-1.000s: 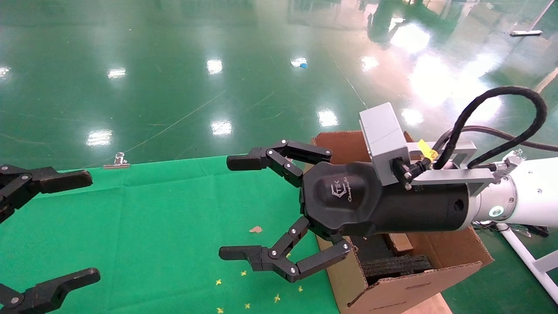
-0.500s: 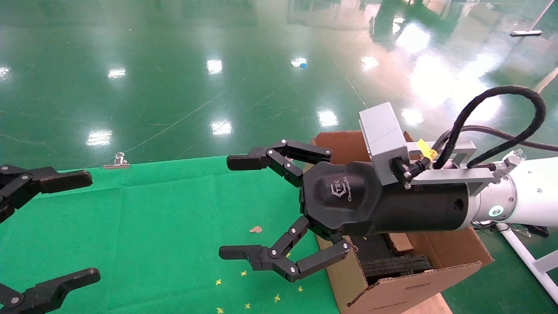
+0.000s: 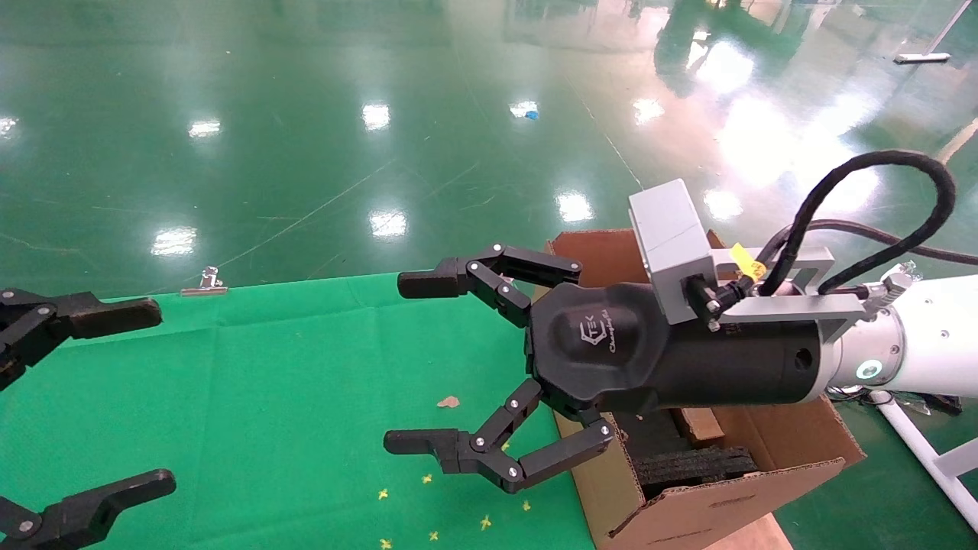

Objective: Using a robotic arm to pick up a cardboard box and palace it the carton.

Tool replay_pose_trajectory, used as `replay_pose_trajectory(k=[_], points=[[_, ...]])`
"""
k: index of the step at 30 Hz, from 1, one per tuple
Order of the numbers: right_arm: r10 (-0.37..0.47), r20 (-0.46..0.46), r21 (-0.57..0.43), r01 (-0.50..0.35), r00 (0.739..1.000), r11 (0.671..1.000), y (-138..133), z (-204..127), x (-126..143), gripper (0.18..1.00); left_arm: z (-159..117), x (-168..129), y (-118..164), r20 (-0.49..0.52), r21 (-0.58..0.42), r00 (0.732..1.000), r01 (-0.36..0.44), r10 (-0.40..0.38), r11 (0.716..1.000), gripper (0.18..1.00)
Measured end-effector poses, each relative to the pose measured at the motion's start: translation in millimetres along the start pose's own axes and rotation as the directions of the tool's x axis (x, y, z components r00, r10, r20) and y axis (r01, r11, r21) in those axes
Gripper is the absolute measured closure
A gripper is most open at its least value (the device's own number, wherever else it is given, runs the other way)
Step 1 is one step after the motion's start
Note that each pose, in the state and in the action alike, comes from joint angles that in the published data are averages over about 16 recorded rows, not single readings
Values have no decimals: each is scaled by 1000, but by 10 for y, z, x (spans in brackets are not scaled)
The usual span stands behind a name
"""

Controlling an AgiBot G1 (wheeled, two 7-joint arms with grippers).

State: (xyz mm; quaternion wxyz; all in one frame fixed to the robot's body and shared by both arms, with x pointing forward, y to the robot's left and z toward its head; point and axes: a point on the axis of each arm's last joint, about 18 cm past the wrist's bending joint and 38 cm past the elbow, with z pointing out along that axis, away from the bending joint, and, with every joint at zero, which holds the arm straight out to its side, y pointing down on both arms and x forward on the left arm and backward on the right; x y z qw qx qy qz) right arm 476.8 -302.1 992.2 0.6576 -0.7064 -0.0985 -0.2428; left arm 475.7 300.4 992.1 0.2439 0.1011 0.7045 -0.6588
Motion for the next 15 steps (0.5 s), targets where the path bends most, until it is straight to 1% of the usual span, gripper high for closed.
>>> replay_pose_trajectory(k=[15], points=[[0,0,0,0,1000,1000,0,0,0,178,0,0,0,0,0,1000,0,0,1000,184]])
